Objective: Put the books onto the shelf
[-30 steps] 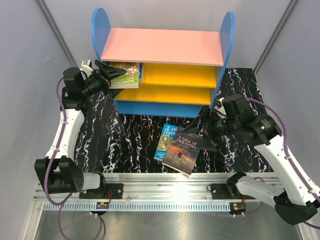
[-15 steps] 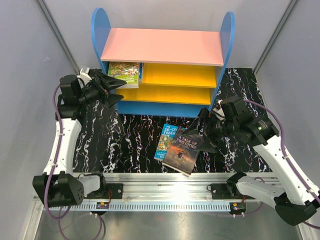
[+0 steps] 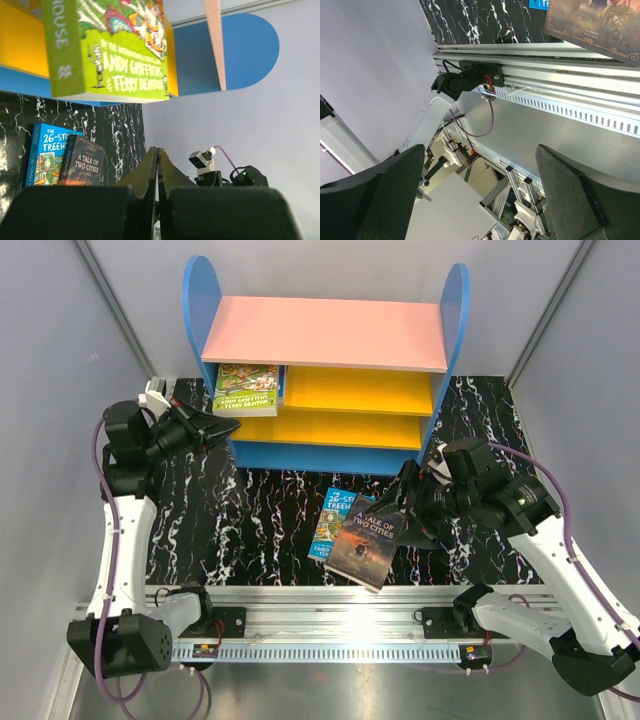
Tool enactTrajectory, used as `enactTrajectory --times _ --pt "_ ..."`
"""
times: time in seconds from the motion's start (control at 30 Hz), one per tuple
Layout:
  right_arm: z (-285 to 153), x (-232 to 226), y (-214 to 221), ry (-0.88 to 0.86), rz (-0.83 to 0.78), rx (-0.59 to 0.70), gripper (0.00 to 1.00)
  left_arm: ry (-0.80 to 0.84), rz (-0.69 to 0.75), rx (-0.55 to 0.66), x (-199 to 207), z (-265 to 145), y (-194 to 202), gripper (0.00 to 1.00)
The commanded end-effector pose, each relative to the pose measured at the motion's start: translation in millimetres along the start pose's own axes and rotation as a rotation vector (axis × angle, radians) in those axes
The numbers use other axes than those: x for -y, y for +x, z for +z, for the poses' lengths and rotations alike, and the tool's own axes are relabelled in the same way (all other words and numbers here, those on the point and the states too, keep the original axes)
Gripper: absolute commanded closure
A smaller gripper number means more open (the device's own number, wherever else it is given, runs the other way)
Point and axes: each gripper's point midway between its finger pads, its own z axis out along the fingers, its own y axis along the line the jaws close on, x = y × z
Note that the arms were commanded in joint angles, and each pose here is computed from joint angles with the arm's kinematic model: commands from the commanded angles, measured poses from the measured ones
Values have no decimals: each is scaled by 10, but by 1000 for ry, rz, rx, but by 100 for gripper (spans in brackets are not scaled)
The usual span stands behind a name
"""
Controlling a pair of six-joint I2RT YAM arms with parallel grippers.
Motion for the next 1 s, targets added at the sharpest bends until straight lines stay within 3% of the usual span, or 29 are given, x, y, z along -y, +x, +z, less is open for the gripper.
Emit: enactTrajectory --times 0.0,0.2,0.53,0.97 --pt "-35 -4 -2 -8 -26 10 0 3 34 -15 -27 -2 34 100" --pt "-20 27 -11 4 -28 13 0 -17 31 6 -86 74 -83 100" --pt "66 21 -73 23 -37 4 0 -97 -24 141 -280 205 -403 100" --pt "204 -69 -259 47 -63 -18 0 -23 -44 176 -98 457 -707 100"
